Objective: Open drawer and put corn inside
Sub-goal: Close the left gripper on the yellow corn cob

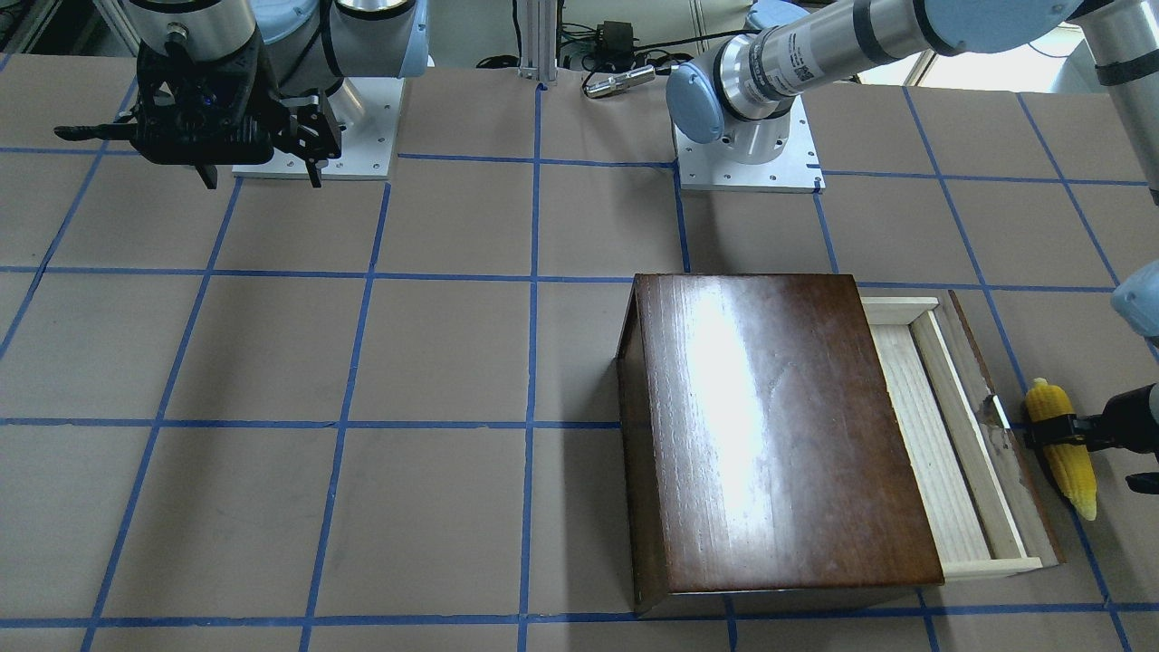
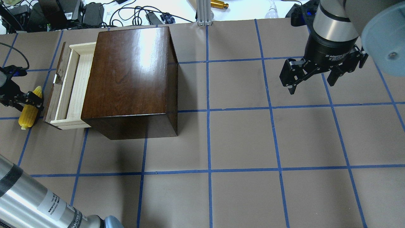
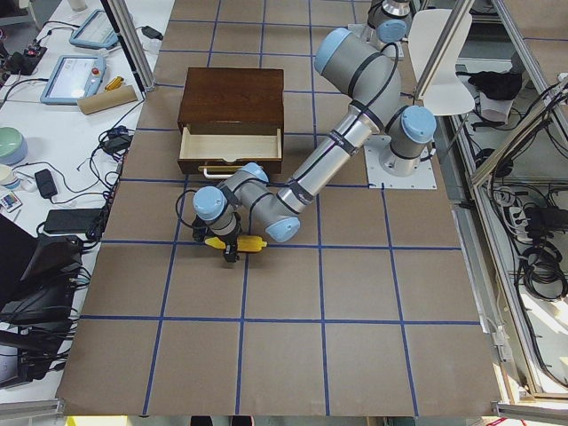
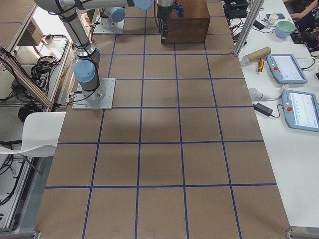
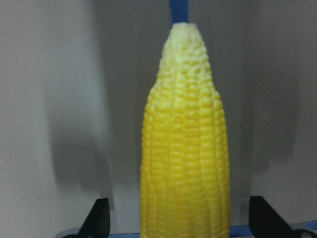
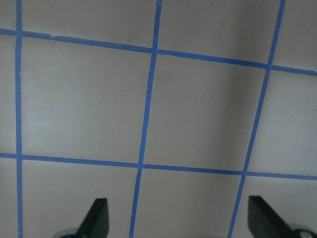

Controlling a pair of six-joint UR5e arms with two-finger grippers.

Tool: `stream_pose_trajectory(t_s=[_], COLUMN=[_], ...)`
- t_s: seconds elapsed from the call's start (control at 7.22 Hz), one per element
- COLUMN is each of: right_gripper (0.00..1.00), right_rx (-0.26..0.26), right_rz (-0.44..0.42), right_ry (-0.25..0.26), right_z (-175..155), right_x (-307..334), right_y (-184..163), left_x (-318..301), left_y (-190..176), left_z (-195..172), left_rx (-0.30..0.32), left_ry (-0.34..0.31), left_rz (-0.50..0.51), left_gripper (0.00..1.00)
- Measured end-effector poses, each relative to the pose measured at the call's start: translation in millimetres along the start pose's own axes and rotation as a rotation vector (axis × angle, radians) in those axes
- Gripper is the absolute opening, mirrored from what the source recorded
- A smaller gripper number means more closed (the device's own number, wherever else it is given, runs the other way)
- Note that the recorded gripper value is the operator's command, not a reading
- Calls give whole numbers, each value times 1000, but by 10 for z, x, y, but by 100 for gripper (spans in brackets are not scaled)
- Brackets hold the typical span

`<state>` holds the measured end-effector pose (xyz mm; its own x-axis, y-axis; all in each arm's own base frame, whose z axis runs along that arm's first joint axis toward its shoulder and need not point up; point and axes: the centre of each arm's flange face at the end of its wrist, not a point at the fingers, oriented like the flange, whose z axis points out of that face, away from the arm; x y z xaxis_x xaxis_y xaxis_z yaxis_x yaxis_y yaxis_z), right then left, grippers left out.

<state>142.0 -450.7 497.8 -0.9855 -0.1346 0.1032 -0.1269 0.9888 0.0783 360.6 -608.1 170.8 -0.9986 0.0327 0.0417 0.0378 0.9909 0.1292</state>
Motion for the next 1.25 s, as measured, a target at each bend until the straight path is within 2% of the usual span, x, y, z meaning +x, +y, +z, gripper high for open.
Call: stream_pose_trajectory(t_s=[0.28,0.42,0.55,0.69,0.83,1.25], right_gripper=[100,100,100,100,100,100], right_rx=[0,0,0,0,0,1], right_rz=[0,0,0,0,0,0], right_ry=[0,0,0,0,0,0], right_z=[0,0,0,0,-1,-3], right_x=[0,0,0,0,1,0], right_y=[0,0,0,0,1,3], left_x=[0,4,6,3,-1,-4], left_y=[-3,-4,-9,-16,-22,-28], left_z=[9,16,37,56,60,61], left_rx=[-2,-3,-4,-5,-4,-4], left_ry=[0,2,4,6,5,5], left_rz=[-1,-2,-1,1,2,2], left_gripper=[100,85,47,21,0,0])
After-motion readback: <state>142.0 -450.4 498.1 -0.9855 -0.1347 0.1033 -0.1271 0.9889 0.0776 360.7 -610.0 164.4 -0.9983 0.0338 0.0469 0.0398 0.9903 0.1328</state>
